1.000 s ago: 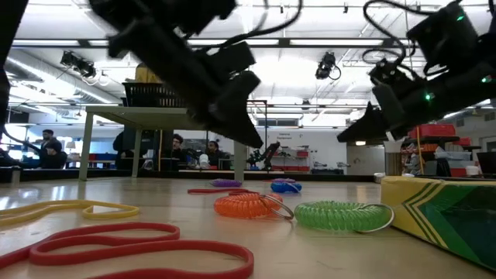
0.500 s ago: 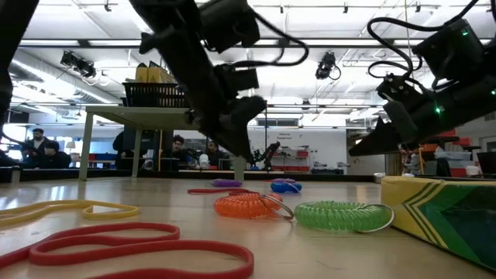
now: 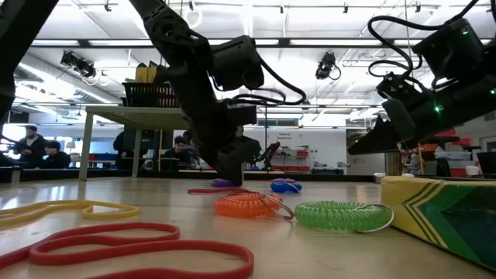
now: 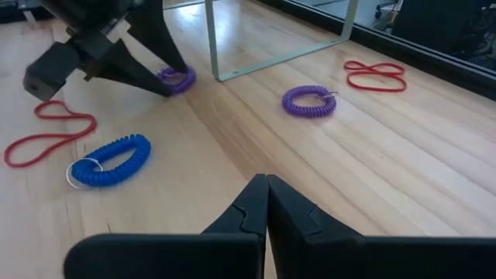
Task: Pick & Place Office Desk Supplies
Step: Put the violet spring keychain into the top right black bin on the shelf
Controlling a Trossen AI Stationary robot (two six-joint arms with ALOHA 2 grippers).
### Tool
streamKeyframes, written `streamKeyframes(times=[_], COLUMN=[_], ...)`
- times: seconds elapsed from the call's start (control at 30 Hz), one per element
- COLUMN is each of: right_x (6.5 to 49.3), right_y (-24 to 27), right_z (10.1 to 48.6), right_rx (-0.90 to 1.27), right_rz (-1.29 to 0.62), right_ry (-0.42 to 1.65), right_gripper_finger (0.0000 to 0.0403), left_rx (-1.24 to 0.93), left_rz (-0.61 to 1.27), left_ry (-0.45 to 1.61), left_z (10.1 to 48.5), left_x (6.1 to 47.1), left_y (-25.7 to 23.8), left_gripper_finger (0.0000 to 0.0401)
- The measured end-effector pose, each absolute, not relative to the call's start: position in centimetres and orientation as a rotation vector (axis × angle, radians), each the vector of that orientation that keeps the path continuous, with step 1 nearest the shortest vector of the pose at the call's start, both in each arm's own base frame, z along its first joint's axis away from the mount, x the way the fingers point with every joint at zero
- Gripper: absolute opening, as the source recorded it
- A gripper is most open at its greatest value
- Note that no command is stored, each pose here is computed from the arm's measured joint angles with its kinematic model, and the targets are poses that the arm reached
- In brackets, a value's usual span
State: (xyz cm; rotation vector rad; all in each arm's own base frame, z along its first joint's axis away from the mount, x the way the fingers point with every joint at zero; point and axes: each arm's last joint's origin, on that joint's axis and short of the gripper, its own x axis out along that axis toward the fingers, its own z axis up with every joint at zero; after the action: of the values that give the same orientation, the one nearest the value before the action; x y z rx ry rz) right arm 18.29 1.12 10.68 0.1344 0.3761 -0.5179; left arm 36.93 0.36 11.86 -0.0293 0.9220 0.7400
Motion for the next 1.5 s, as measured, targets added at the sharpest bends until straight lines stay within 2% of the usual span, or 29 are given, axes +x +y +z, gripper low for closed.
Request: streamKeyframes(times=[0.2,0.3,0.37,0.5,0.6,0.93,1.17,1.33,1.5], right_x=[18.3,18.3,18.3,18.4,18.4,18.4,18.4,18.4,18.4], right_y=[1.1,1.1,1.1,1.1,1.1,1.1,1.1,1.1,1.1], right_z=[10.7,10.7,10.7,10.8,10.8,10.9,10.9,10.9,10.9], right_rx=[0.134,0.134,0.135,0.138,0.137,0.141,0.144,0.144,0.144], right_rz=[-0.518,-0.518,-0.518,-0.517,-0.516,-0.515,-0.515,-0.515,-0.516], right_ry=[0.376,0.376,0.375,0.367,0.363,0.355,0.354,0.354,0.354], right_gripper_finger=[0.0009,0.0009,0.0009,0.0009,0.0009,0.0009,0.0009,0.0009,0.0009], left_rx=[-0.027,0.021,0.074,0.200,0.280,0.238,0.148,0.114,0.106], left_rz=[0.662,0.540,0.433,0.230,0.167,0.176,0.199,0.261,0.265], left_ry=[0.955,0.992,1.012,1.027,1.068,1.107,1.098,1.080,1.079], left_z=[11.8,12.3,12.9,13.9,13.7,13.5,13.5,13.6,13.6], left_x=[37.0,37.0,36.9,36.7,36.2,35.8,35.8,35.9,35.9], left_y=[0.0,-1.1,-2.3,-4.8,-5.8,-5.8,-6.0,-5.8,-5.8], left_gripper_finger=[0.0081,0.0031,0.0013,0.0019,0.0032,0.0116,0.0146,0.0136,0.0082])
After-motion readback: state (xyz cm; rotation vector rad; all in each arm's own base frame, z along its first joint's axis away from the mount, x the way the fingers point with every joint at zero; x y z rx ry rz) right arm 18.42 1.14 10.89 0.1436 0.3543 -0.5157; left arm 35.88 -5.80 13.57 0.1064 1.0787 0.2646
